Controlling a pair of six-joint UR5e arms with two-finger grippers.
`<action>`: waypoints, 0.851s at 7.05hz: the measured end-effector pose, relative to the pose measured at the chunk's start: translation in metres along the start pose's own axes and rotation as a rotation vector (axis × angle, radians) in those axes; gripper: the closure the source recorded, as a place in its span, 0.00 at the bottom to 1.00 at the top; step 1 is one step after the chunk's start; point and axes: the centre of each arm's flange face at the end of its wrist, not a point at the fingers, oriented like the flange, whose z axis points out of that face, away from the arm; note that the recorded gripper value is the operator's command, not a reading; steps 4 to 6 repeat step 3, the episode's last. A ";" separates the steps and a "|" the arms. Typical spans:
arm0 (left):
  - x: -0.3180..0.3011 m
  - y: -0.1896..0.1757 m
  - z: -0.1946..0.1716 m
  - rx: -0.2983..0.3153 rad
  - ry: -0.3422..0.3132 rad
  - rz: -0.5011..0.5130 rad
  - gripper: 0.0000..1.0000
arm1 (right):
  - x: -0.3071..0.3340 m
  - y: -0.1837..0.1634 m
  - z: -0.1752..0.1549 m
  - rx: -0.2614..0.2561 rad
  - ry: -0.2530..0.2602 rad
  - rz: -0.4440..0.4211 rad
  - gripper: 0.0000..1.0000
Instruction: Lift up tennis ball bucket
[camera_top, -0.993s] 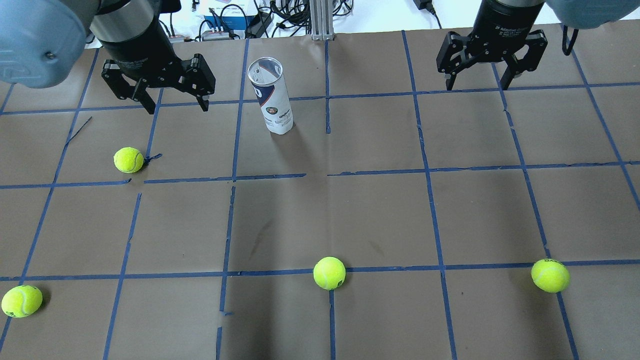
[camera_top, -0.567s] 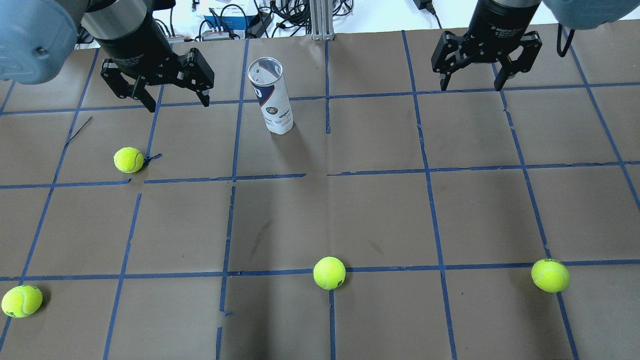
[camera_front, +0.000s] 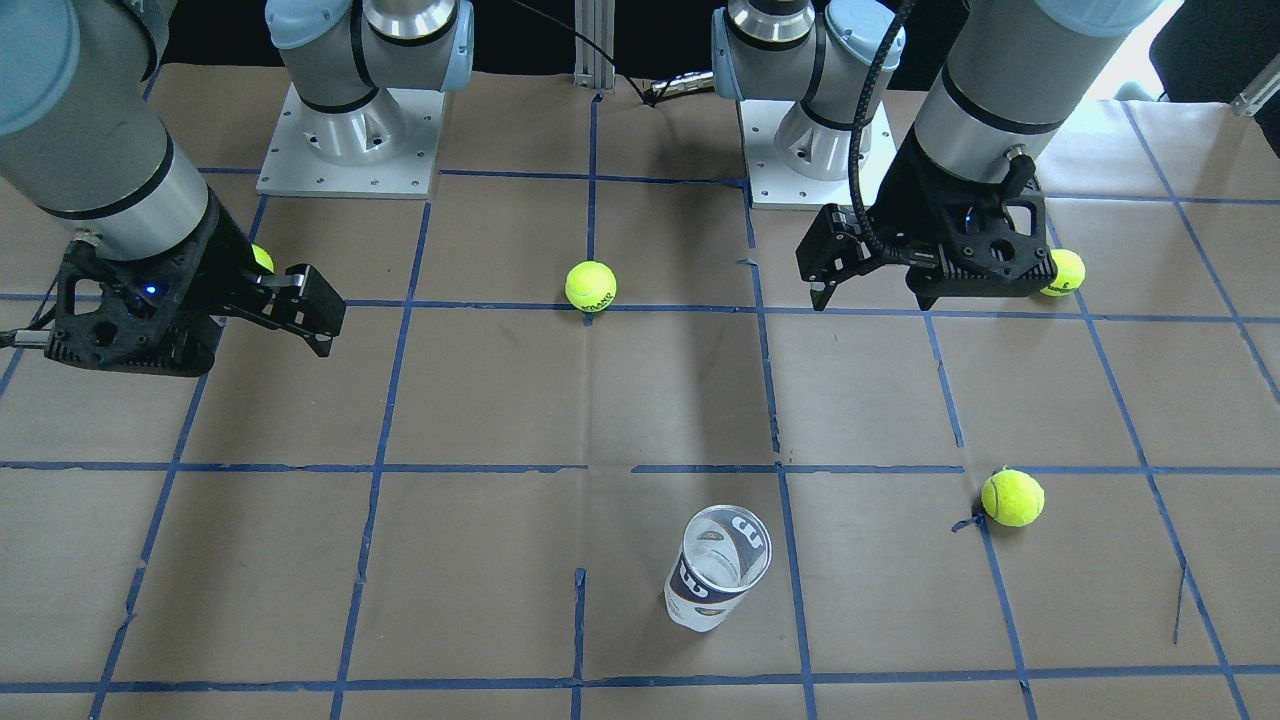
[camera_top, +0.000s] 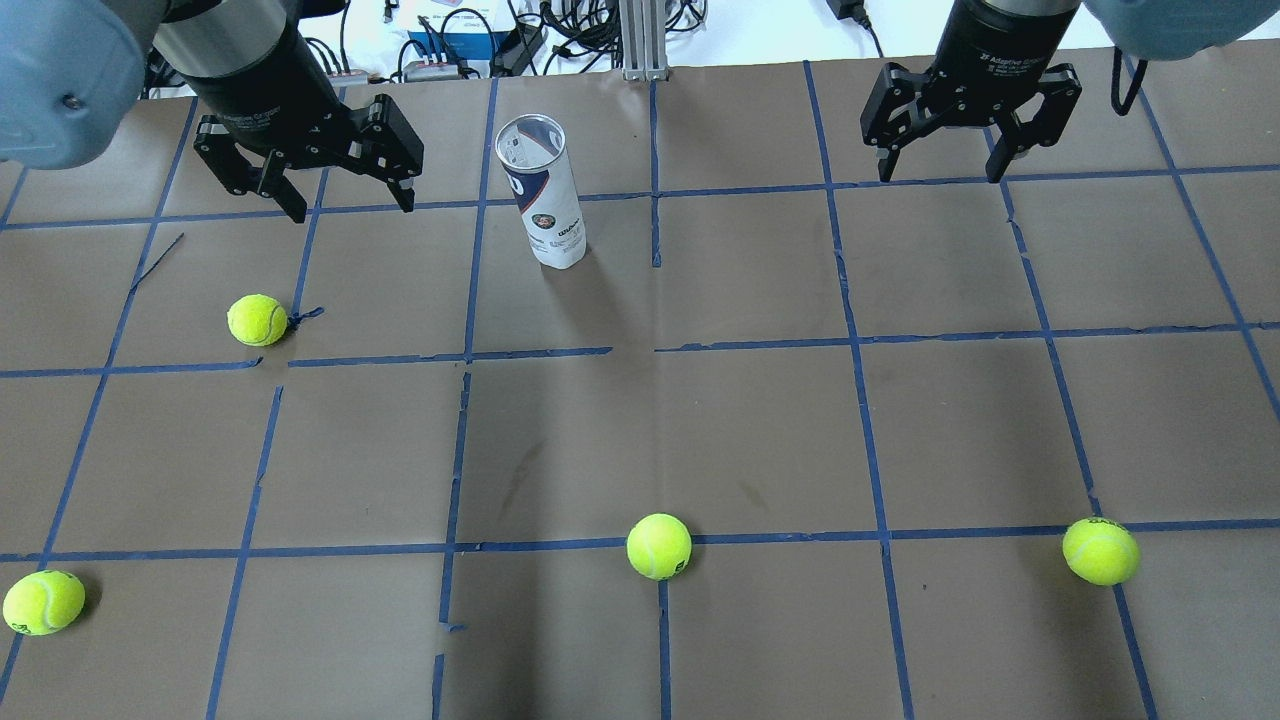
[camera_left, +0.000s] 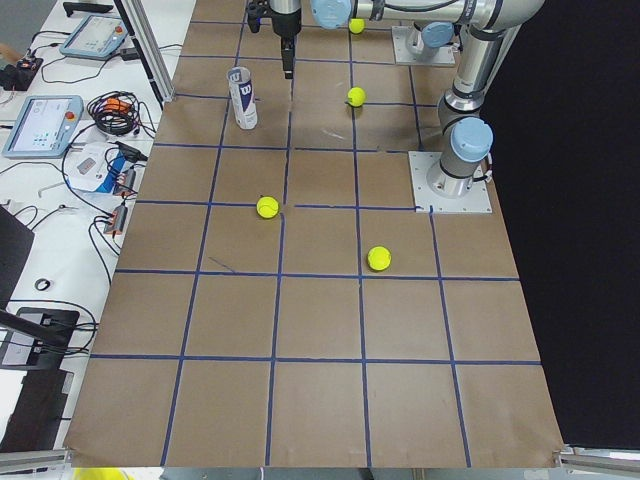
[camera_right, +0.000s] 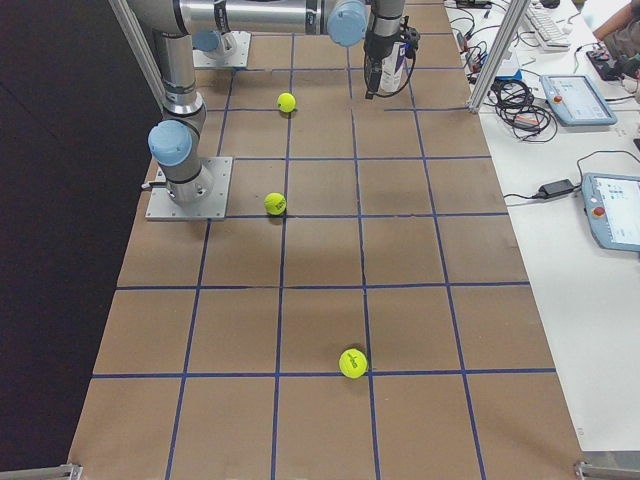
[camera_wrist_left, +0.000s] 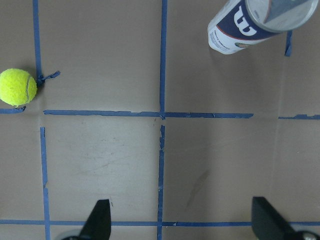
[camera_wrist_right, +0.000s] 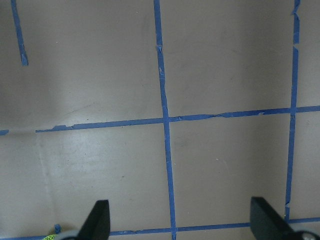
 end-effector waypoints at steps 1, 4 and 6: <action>-0.001 -0.001 0.000 -0.003 -0.001 -0.002 0.00 | 0.000 0.000 0.000 0.001 0.000 0.000 0.00; -0.001 -0.001 0.000 -0.005 -0.001 -0.002 0.00 | 0.000 0.000 -0.001 0.003 -0.001 0.004 0.00; -0.001 -0.001 0.000 -0.005 -0.001 -0.002 0.00 | 0.000 0.000 -0.001 0.003 -0.001 0.004 0.00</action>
